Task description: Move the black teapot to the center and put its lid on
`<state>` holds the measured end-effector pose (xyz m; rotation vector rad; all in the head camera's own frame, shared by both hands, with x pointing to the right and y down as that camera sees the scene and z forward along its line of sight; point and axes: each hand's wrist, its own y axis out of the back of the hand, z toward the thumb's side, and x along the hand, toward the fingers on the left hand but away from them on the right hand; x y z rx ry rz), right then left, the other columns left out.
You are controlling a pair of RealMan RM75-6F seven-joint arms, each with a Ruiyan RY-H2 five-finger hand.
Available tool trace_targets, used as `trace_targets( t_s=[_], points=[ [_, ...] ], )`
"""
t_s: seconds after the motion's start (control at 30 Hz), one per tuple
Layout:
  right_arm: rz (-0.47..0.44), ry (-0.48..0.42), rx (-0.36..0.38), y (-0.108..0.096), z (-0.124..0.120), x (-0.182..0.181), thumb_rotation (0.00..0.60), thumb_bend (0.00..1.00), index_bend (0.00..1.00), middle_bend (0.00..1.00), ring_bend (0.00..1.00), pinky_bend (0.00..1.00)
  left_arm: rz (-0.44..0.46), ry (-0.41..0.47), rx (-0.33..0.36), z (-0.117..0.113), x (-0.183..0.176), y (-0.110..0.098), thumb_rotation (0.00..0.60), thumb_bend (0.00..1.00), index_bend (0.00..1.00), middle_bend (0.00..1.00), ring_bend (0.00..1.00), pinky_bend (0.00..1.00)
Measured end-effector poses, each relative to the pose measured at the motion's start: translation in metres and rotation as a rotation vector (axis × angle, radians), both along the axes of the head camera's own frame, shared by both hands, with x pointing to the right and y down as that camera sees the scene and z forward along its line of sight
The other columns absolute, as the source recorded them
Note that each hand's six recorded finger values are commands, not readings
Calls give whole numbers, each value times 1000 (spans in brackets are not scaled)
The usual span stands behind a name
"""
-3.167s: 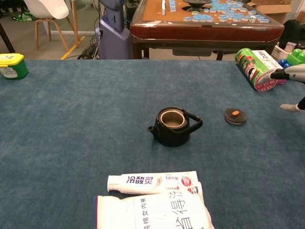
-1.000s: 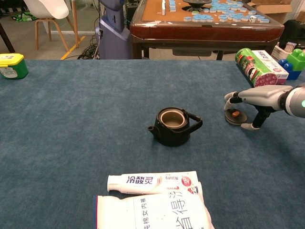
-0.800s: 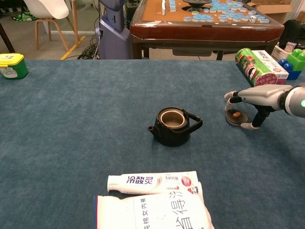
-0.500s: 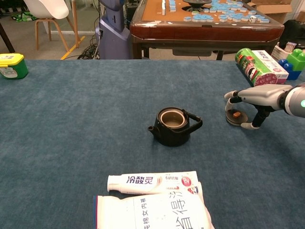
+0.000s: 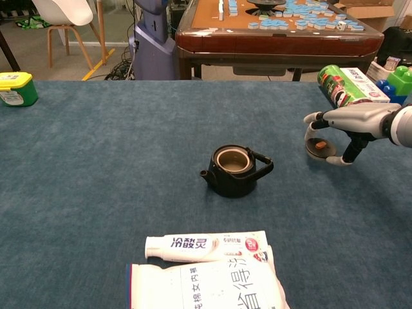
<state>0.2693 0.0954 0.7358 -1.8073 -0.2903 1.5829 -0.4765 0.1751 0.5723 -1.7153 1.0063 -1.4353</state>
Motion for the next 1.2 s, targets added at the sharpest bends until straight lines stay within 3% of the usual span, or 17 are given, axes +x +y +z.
trace_targets(
  t_s=[0.67,1.2],
  points=[
    [-67,-91,67,-4,-50,-58,600,423,313,0,0,0,-1,8,11,-6,1,3,600,257,315,0,0,0],
    [-122,-160,77,3,-65,-108,600,422,313,0,0,0,-32,24,15,-11,-10,6,600,257,317,0,0,0]
  ],
)
